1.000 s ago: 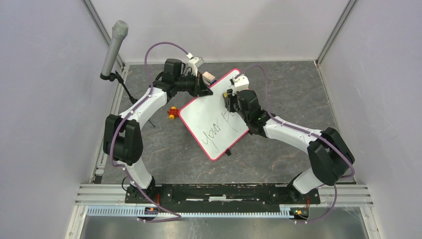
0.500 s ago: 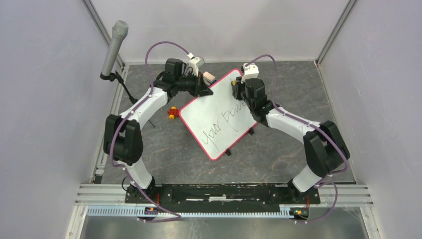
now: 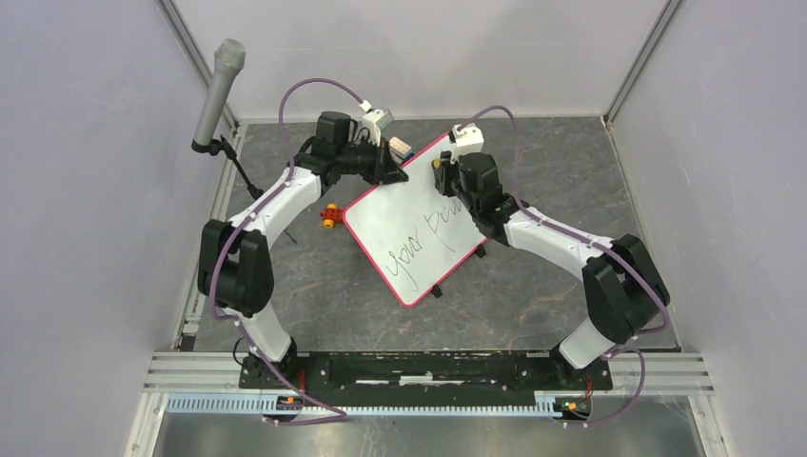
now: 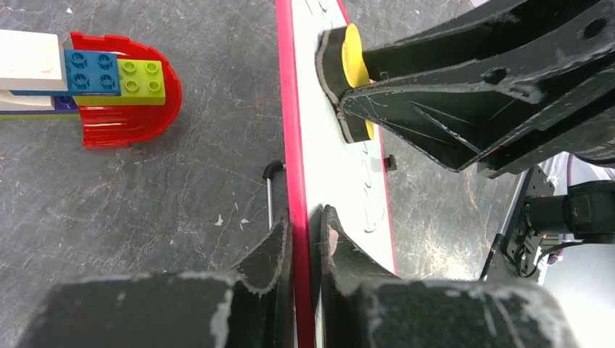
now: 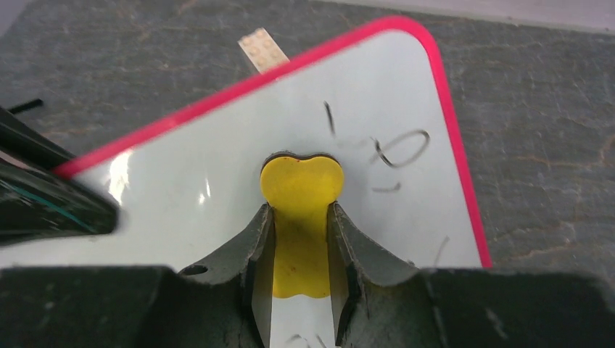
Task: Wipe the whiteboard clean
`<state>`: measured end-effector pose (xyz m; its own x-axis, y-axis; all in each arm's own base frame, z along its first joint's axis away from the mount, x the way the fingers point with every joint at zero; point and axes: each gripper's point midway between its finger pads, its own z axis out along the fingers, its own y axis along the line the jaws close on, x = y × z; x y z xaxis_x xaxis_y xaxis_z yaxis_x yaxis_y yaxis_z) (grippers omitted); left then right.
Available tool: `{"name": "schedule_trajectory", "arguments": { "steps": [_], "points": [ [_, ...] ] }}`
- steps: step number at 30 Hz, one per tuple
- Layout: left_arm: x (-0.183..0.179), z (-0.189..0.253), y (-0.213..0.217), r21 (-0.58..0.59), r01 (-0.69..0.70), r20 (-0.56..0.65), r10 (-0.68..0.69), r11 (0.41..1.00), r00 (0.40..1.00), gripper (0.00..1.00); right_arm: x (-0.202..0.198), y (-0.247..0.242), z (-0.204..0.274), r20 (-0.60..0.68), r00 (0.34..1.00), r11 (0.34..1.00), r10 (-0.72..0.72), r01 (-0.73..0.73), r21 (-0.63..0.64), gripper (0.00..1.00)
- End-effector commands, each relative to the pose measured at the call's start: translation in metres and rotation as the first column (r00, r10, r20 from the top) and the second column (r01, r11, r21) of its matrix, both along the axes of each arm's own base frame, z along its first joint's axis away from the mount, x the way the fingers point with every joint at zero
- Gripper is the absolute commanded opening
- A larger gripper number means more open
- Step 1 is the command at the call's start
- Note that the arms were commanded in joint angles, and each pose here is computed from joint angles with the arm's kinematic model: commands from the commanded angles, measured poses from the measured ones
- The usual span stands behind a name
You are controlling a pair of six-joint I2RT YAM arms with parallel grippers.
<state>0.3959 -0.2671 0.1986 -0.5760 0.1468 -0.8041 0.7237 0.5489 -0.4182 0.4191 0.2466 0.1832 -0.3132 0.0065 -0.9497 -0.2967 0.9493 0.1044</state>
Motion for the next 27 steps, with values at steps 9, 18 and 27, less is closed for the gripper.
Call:
{"name": "schedule_trajectory", "arguments": {
  "steps": [9, 18, 27],
  "points": [
    [-0.003, -0.034, -0.001, 0.196, 0.074, 0.139, -0.102, 0.978, 0.985, 0.02, 0.060, -0.022, -0.003, -0.036, 0.992, 0.991, -0.122, 0.124, 0.053, 0.27],
    [-0.005, -0.041, -0.006, 0.208, 0.090, 0.126, -0.118, 0.974, 0.985, 0.02, 0.008, -0.062, -0.050, -0.117, 0.982, 0.989, -0.145, 0.146, -0.001, 0.27],
    [-0.006, -0.047, -0.008, 0.215, 0.095, 0.115, -0.122, 0.972, 0.986, 0.02, 0.013, -0.010, 0.005, -0.007, 1.000, 0.993, -0.004, 0.005, 0.120, 0.27]
  ]
}}
